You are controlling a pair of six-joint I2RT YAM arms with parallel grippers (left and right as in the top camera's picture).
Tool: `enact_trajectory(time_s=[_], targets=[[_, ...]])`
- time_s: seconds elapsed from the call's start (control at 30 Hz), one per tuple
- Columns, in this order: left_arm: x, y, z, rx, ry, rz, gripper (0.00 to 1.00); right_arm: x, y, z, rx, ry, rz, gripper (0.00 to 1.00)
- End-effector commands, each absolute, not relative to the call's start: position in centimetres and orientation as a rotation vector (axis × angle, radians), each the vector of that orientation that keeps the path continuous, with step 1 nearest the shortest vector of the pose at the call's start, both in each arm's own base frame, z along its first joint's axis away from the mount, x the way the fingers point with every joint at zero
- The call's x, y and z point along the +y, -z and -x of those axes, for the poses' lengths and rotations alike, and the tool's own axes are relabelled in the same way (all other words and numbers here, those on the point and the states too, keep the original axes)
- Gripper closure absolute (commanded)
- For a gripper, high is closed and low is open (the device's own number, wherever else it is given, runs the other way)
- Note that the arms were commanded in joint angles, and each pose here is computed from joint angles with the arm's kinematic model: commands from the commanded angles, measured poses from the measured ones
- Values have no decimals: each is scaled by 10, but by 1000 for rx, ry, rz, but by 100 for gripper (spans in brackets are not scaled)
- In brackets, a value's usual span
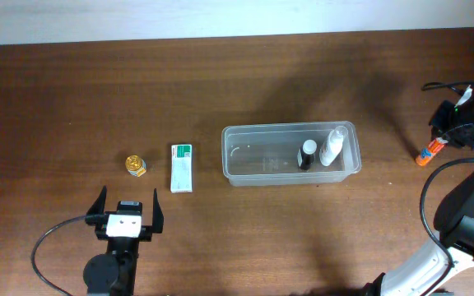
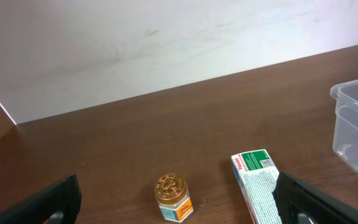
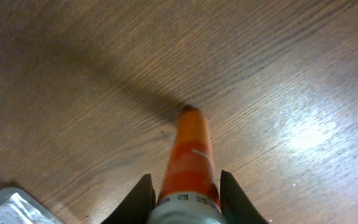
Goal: Pack container
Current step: 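Release the brown bottle and move the right gripper over the orange tube, then grasp the orange tube with the right gripper and carry it to the container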
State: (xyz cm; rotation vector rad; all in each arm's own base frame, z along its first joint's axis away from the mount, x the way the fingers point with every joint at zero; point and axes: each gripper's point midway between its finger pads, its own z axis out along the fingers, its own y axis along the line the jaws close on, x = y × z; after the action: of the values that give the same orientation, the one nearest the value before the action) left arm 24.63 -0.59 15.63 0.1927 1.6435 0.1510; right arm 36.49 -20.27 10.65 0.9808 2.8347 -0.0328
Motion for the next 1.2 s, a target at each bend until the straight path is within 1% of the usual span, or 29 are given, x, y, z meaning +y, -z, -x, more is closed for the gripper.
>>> enact_trajectory(time_s=[0.0,0.13,0.23,0.4,0.53,0.63,0.73,0.8,0.93,1.17], targets=[[-7,-155,-246,1642,-149,-207,1,-202,-104,-365,2839,11,-992,82],[-7,-155,-246,1643,-149,-207,1,-194,-116,-363,2842,-44,-989,85],[-7,-155,-246,1643,-149,-207,1,-185,-140,-364,2837,-104,-944,85],[-7,-155,-246,1643,-148,-207,1,-162,-200,-356,2784,-208,-848,85],[-7,-155,-246,1642,-149,-207,1,-141,-250,-344,2714,-202,-763,85],[-7,-155,-246,1642,-149,-207,1,-108,-286,-334,2655,-236,-626,85],[-7,-155,-246,1643,-148,-207,1,-73,-313,-326,2613,-241,-485,84],[-7,-155,-246,1642,-149,-207,1,-24,-332,-321,2591,-264,-281,84],[-7,-155,-246,1642,-149,-207,0,12,-332,-319,2612,-237,-153,84],[-7,-155,-246,1642,-149,-207,1,83,-308,-331,2675,-191,38,84]])
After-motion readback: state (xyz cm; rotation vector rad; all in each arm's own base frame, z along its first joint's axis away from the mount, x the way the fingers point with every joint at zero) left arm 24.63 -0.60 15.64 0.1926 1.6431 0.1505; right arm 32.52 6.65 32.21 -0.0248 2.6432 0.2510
